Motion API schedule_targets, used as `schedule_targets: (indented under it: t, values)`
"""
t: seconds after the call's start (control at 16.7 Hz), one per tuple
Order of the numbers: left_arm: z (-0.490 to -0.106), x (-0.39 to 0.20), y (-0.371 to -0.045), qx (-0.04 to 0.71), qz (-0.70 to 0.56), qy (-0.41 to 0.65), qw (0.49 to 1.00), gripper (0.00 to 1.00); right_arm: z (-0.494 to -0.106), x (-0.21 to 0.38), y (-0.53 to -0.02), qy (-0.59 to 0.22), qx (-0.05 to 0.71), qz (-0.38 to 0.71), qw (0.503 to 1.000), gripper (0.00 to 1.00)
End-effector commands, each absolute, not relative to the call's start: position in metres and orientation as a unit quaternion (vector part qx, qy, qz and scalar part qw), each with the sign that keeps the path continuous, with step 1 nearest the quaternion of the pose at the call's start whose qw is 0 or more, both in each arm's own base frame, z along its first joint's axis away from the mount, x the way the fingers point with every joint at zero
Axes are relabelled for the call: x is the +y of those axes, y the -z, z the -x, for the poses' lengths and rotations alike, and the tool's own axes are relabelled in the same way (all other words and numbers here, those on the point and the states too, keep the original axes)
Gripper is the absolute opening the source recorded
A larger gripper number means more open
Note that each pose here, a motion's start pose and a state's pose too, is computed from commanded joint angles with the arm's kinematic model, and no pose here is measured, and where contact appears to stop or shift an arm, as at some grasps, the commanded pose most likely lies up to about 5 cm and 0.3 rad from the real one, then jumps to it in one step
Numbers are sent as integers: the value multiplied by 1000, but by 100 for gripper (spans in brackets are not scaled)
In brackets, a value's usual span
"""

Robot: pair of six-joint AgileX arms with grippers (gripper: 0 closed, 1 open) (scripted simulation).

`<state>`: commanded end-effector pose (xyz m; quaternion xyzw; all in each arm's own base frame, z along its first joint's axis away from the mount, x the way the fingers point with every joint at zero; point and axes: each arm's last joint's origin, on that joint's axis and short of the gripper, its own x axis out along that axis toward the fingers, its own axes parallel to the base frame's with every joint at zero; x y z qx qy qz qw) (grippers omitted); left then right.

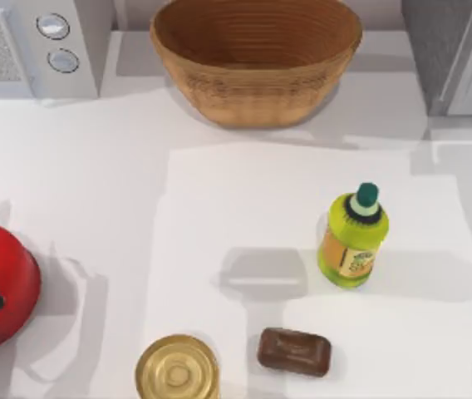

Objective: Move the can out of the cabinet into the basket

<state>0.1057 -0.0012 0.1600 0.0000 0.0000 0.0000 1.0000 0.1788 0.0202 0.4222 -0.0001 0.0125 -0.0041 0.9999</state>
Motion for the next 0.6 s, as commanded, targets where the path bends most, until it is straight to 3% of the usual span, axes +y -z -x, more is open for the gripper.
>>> schedule_targets:
  t: [0.3, 0.6]
  values:
    - [-106, -1, -160, 0, 0, 0, 1000, 100, -229, 37, -488, 2, 2, 0, 1000, 100]
    - [-106, -1, -160, 0, 0, 0, 1000, 100, -255, 47, -509, 0, 0, 0, 1000, 100]
